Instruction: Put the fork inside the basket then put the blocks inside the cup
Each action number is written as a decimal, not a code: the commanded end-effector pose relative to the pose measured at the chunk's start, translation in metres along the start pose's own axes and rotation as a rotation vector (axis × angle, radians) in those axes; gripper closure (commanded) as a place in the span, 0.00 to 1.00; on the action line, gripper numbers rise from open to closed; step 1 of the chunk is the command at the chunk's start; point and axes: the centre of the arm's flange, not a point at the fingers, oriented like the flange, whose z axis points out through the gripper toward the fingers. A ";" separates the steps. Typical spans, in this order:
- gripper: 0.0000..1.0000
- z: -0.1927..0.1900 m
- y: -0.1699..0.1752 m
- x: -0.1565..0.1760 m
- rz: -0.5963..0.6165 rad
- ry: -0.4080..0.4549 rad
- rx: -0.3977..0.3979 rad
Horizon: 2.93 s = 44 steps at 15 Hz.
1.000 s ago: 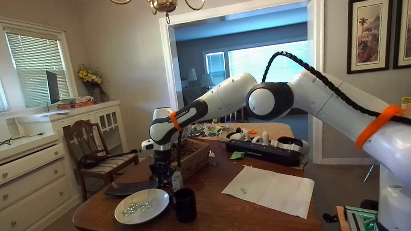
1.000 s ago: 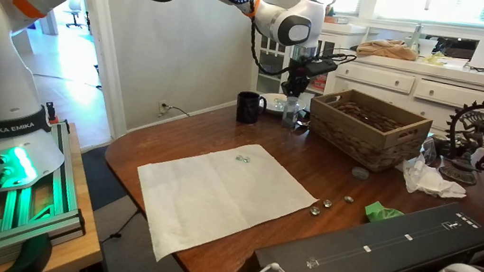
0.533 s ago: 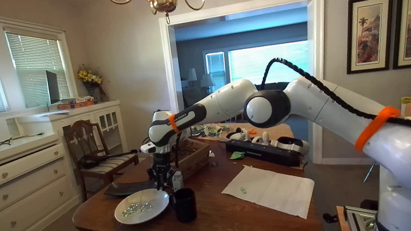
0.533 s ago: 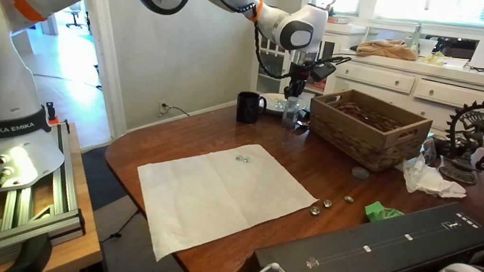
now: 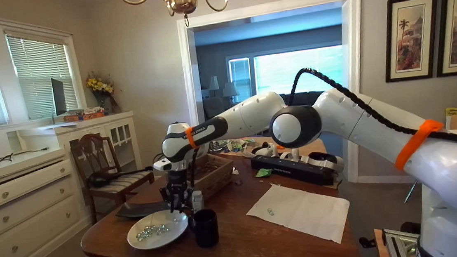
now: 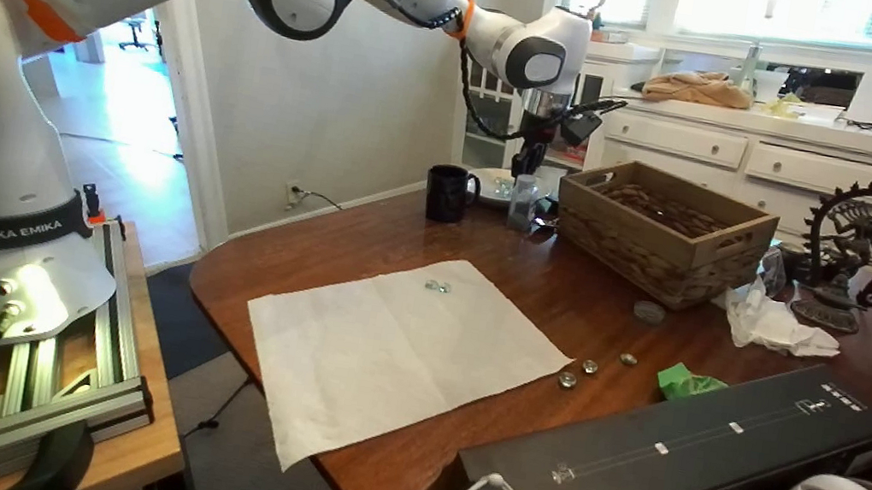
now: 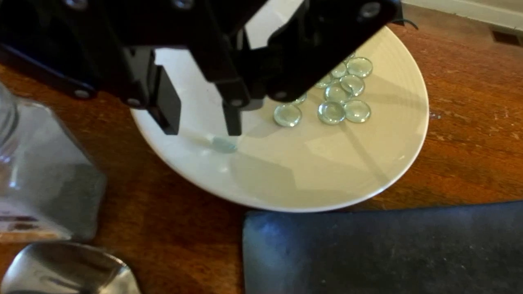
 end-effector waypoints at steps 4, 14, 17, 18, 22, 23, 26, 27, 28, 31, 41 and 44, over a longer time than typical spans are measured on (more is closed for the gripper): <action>0.09 -0.027 -0.001 -0.010 0.156 -0.137 -0.039; 0.00 -0.143 -0.148 -0.101 0.705 -0.308 -0.181; 0.00 -0.153 -0.208 -0.138 0.875 -0.372 -0.173; 0.00 -0.149 -0.230 -0.150 0.931 -0.394 -0.164; 0.00 -0.117 -0.324 -0.191 1.159 -0.466 -0.099; 0.00 -0.101 -0.348 -0.203 1.213 -0.481 -0.071; 0.00 -0.054 -0.416 -0.218 1.377 -0.491 0.043; 0.00 -0.079 -0.389 -0.224 1.300 -0.484 0.007; 0.00 -0.069 -0.404 -0.226 1.315 -0.485 0.029; 0.00 -0.075 -0.396 -0.229 1.304 -0.484 0.007; 0.00 -0.050 -0.381 -0.231 1.394 -0.251 0.140; 0.00 -0.049 -0.407 -0.241 1.481 -0.214 0.141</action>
